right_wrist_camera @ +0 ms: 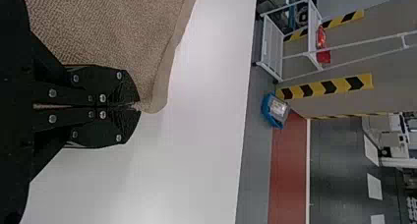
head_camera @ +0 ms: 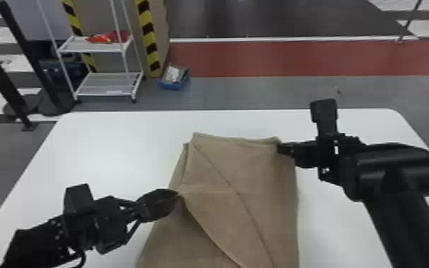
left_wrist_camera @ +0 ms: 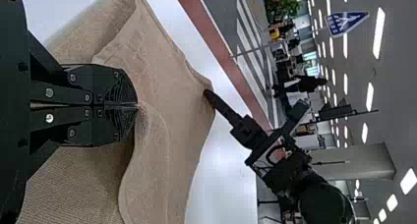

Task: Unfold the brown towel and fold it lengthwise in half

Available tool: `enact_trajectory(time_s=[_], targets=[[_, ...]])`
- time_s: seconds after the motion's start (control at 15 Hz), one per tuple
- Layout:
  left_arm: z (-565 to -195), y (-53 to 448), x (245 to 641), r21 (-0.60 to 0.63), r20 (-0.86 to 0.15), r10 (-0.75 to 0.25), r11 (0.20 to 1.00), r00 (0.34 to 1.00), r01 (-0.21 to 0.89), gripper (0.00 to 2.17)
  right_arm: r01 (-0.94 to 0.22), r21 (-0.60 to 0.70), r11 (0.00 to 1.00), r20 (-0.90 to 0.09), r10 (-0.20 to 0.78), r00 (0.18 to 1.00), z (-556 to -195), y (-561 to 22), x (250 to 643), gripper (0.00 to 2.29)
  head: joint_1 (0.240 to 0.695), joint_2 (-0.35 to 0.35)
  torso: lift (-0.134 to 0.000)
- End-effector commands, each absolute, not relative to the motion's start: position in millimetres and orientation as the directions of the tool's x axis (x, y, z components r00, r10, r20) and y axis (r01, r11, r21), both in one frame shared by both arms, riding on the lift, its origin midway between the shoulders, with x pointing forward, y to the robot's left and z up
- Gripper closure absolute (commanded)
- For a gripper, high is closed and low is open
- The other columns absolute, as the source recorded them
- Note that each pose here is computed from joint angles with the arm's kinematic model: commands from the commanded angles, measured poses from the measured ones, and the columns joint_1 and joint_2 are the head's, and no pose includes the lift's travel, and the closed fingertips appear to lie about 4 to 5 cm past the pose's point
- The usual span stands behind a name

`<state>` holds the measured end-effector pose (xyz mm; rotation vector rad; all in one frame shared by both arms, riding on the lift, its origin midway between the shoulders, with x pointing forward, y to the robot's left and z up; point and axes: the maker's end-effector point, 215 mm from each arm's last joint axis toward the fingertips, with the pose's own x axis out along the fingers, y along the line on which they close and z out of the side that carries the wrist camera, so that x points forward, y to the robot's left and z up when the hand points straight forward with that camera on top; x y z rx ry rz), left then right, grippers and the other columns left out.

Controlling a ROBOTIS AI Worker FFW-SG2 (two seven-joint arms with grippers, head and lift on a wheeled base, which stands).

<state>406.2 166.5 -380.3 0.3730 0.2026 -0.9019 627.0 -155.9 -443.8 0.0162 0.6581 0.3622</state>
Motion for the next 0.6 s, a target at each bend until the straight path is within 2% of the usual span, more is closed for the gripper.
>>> enact_trajectory(time_s=[0.0,0.13,0.33,0.53], targets=[[-370.6,174.4,426.0,0.227,-0.312,-0.7,0.602,0.643,0.765,1.84,-0.242,0.141,0.96,-0.584,0.278,0.762,-435.5,-206.3,621.0,1.43,0.695,0.018,-0.12],[-354.4,193.6,456.1,0.253,-0.275,-0.654,0.658,0.705,0.709,1.84,-0.147,0.149,0.978,-0.591,0.207,0.779,-431.6,-268.0,598.5,1.43,0.695,-0.009,-0.12],[-331.6,235.2,495.5,0.262,-0.233,-0.554,0.756,0.799,0.601,1.84,0.027,0.122,0.992,-0.623,0.055,0.781,-437.0,-377.1,534.9,1.42,0.695,-0.077,-0.12],[-322.8,256.9,506.2,0.248,-0.212,-0.511,0.796,0.833,0.552,1.84,0.133,0.094,0.987,-0.63,-0.045,0.775,-435.6,-439.6,462.0,1.42,0.695,-0.142,-0.119]])
